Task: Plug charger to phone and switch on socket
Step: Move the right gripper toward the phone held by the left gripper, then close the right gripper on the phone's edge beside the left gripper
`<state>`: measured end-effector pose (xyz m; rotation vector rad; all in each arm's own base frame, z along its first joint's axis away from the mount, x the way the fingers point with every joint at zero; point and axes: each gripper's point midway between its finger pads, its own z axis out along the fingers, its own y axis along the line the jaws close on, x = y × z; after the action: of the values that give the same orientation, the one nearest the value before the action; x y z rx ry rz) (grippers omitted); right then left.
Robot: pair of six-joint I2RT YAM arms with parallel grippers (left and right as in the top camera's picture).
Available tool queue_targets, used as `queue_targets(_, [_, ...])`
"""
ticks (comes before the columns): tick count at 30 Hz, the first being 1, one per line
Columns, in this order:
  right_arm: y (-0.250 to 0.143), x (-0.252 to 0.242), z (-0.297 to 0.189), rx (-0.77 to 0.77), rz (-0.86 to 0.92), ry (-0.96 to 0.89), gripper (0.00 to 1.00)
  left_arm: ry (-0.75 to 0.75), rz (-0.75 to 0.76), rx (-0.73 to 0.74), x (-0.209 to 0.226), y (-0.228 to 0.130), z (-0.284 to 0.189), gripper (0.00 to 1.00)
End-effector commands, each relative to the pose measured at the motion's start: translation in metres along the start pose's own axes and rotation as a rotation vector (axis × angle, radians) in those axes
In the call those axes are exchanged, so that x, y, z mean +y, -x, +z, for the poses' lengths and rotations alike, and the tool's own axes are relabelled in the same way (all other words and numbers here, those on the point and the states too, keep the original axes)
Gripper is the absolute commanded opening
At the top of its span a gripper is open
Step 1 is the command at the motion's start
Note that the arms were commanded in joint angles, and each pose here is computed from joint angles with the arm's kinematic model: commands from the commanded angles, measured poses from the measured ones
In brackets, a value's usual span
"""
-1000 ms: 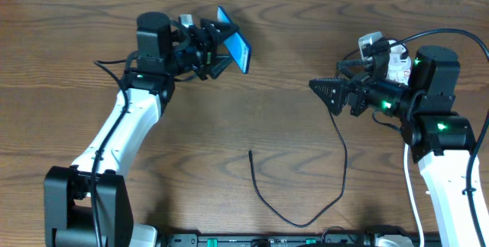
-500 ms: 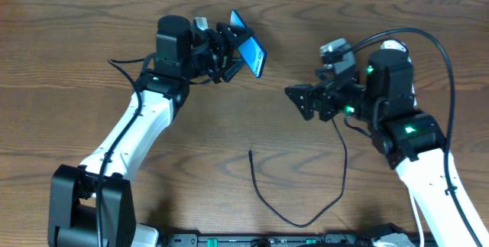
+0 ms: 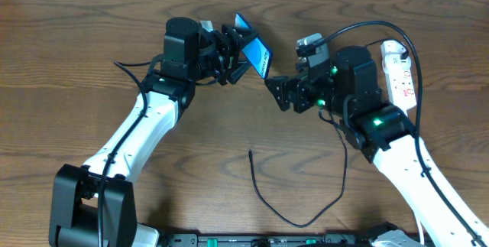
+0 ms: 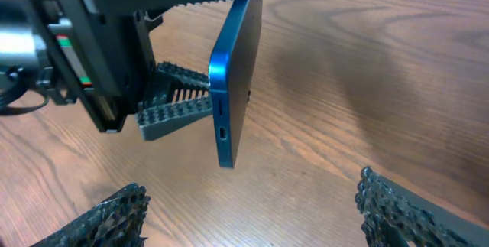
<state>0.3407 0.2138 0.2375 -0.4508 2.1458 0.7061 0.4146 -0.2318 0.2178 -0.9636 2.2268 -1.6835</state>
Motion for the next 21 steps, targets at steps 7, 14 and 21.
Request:
queue_targets(7, [0.007, 0.006, 0.012, -0.021, 0.041, -0.015, 0.86, -0.037, -0.012, -0.003, -0.016, -0.005, -0.007, 0.07])
queue_targets(14, [0.013, 0.006, 0.014, -0.054, 0.030, -0.056, 0.86, -0.034, -0.016, 0.009, -0.015, -0.011, -0.004, 0.07])
queue_targets(21, [0.014, 0.003, 0.014, -0.064, 0.037, -0.090, 0.86, -0.024, -0.020, 0.032, -0.014, -0.027, 0.005, 0.07])
